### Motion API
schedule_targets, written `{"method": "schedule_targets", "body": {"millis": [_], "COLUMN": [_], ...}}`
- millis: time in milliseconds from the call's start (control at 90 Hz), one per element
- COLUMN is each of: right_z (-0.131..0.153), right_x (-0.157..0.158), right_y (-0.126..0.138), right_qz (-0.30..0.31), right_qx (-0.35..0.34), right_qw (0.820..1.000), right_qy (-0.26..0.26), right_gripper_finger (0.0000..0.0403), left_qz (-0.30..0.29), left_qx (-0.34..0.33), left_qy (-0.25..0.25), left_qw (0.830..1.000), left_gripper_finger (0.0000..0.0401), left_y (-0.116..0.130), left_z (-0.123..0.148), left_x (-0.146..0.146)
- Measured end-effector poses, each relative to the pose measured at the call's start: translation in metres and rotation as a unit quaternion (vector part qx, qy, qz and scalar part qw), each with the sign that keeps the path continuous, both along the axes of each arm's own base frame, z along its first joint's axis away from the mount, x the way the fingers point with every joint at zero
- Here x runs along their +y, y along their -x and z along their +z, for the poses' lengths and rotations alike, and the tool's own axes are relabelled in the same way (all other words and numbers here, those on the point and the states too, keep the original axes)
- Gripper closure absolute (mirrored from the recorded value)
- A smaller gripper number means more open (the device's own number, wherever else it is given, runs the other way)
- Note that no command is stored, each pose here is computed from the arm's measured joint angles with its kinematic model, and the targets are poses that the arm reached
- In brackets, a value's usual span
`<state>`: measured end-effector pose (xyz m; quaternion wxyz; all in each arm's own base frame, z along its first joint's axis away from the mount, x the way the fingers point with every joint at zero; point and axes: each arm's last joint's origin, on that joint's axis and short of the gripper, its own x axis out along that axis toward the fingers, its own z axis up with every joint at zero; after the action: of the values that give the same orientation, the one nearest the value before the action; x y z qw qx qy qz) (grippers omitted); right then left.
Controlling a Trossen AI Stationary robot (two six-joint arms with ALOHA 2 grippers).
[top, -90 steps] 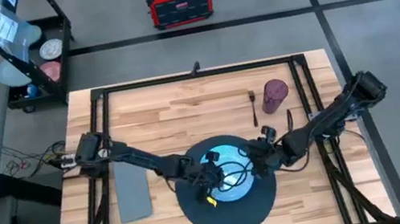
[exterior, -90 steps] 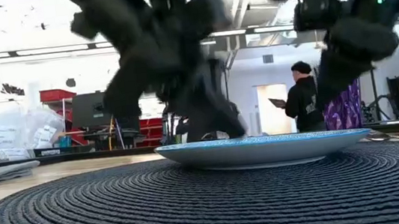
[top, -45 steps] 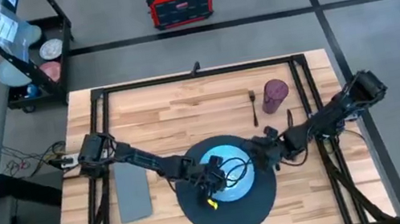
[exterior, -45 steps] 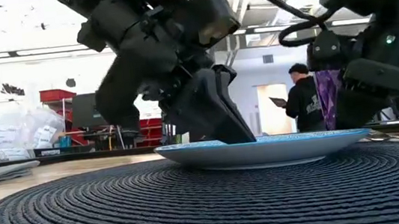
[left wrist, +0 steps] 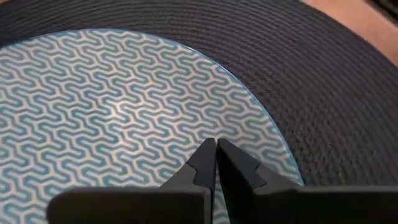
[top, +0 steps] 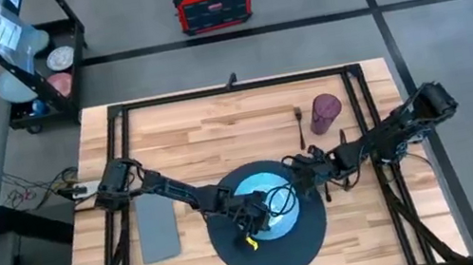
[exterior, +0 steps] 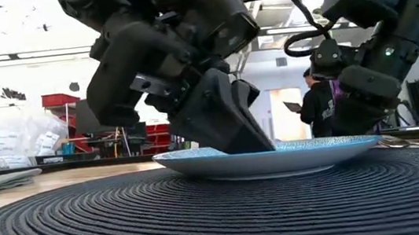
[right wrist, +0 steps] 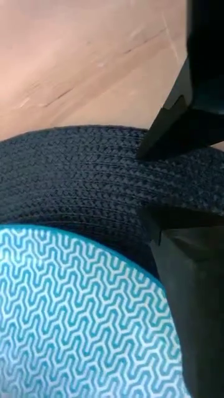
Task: Set table place
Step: Adjust the blue plate on the black tablemat, then adjust the black tablemat
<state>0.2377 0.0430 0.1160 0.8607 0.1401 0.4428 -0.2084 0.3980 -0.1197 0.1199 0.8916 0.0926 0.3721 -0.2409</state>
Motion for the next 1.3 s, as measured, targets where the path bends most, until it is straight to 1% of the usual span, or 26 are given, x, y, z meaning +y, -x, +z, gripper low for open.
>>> {"method": "schedule_targets", "body": {"millis": [167,356,444,567,689,811,900,978,1100,1189,1300], "right_z": [0.0,0.0,0.001,0.002,0.003,0.003,0.004,0.006,0.008,0.008,0.006], "right_x": [-0.007,-0.013,-0.016,-0.015,-0.018,-0.022,-0.028,-0.034,-0.045,-0.052,-0.051], "right_y": [-0.002,-0.003,-0.004,-0.007,-0.009,-0.01,-0.012,-0.015,-0.018,-0.019,-0.017], "right_qz": [-0.004,-0.008,-0.01,-0.002,-0.001,-0.005,-0.008,-0.005,-0.005,0.001,0.008], "right_qx": [-0.002,-0.001,-0.005,-0.02,-0.032,-0.032,-0.035,-0.049,-0.063,-0.064,-0.054], "right_qw": [1.0,1.0,1.0,1.0,0.999,0.999,0.999,0.999,0.998,0.998,0.998], "right_qy": [0.003,0.009,0.011,0.018,0.02,0.018,0.02,0.011,-0.003,-0.025,-0.039], "right_gripper_finger": [0.0285,0.0285,0.0285,0.0285,0.0285,0.0285,0.0285,0.0285,0.0285,0.0285,0.0285], "left_qz": [-0.012,-0.049,-0.048,-0.026,-0.022,-0.018,-0.005,-0.001,0.01,0.037,0.066], "left_qx": [0.0,0.0,-0.003,-0.01,-0.01,-0.013,-0.033,-0.045,-0.019,0.025,0.091], "left_qy": [0.011,0.03,0.027,0.008,0.006,-0.001,-0.021,-0.03,-0.027,-0.022,-0.023], "left_qw": [1.0,0.998,0.998,1.0,1.0,1.0,0.999,0.999,0.999,0.999,0.993], "left_gripper_finger": [0.0401,0.0401,0.0401,0.0401,0.0401,0.0401,0.0401,0.0401,0.0401,0.0401,0.0401], "left_y": [0.0,-0.001,-0.001,-0.003,-0.004,0.001,0.008,0.018,0.038,0.052,0.066], "left_z": [0.003,0.009,0.01,0.01,0.013,0.032,0.057,0.08,0.106,0.112,0.11], "left_x": [-0.008,-0.02,-0.02,-0.014,-0.009,-0.004,-0.001,-0.001,-0.002,-0.003,-0.007]}}
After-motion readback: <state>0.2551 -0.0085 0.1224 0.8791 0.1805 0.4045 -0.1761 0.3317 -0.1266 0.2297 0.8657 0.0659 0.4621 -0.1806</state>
